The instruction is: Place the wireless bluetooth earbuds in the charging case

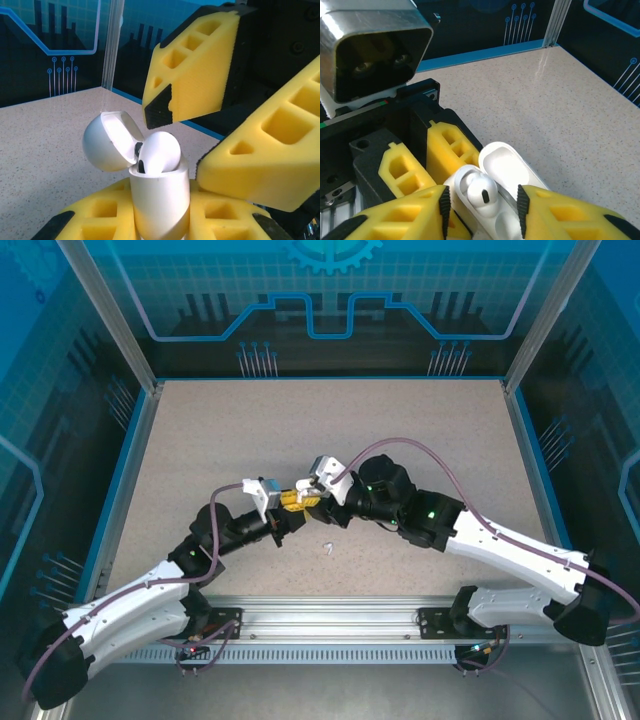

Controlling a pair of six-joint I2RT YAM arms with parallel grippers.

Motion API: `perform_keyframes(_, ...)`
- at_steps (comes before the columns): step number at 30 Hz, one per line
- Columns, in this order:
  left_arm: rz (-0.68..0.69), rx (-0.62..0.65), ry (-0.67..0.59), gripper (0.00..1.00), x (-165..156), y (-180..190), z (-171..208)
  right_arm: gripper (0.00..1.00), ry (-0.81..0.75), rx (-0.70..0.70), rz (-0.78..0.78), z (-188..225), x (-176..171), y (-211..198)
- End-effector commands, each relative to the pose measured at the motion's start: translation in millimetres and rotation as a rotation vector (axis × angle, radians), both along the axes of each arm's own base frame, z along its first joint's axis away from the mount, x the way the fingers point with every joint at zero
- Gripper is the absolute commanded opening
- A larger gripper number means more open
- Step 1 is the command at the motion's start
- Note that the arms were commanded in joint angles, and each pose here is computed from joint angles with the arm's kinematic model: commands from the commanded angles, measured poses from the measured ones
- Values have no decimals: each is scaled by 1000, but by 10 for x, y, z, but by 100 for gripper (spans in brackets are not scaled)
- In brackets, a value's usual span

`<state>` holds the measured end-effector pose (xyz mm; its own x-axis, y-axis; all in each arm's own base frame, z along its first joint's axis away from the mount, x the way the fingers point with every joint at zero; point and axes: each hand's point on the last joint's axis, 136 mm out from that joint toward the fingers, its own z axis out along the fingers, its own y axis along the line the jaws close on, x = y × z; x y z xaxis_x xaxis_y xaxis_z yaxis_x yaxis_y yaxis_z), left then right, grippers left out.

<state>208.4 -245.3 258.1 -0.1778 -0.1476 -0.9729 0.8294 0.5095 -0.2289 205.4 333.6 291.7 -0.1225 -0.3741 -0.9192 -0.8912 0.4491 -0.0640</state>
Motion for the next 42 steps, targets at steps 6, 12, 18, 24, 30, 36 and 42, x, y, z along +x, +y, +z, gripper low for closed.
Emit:
perform_keyframes(6,-18,-52,-127,0,-81,10,259,59,36,182,-38,764,-35,-339)
perform_keyframes(12,-18,-74,-202,0,-125,40,391,65,152,181,-259,653,123,-855)
perform_keyframes(18,-27,-98,-294,0,-205,66,555,65,386,107,-524,-95,273,-1311)
perform_keyframes(24,-34,-106,-361,0,-251,75,718,60,647,33,-585,-917,243,-1250)
perform_keyframes(30,-42,-119,-383,0,-270,69,835,59,860,-81,-530,-1557,163,-832)
perform_keyframes(36,-34,-121,-381,0,-262,78,828,57,960,-284,-503,-2155,14,-436)
perform_keyframes(42,-26,-116,-374,0,-270,105,808,54,999,-381,-506,-2433,4,-245)
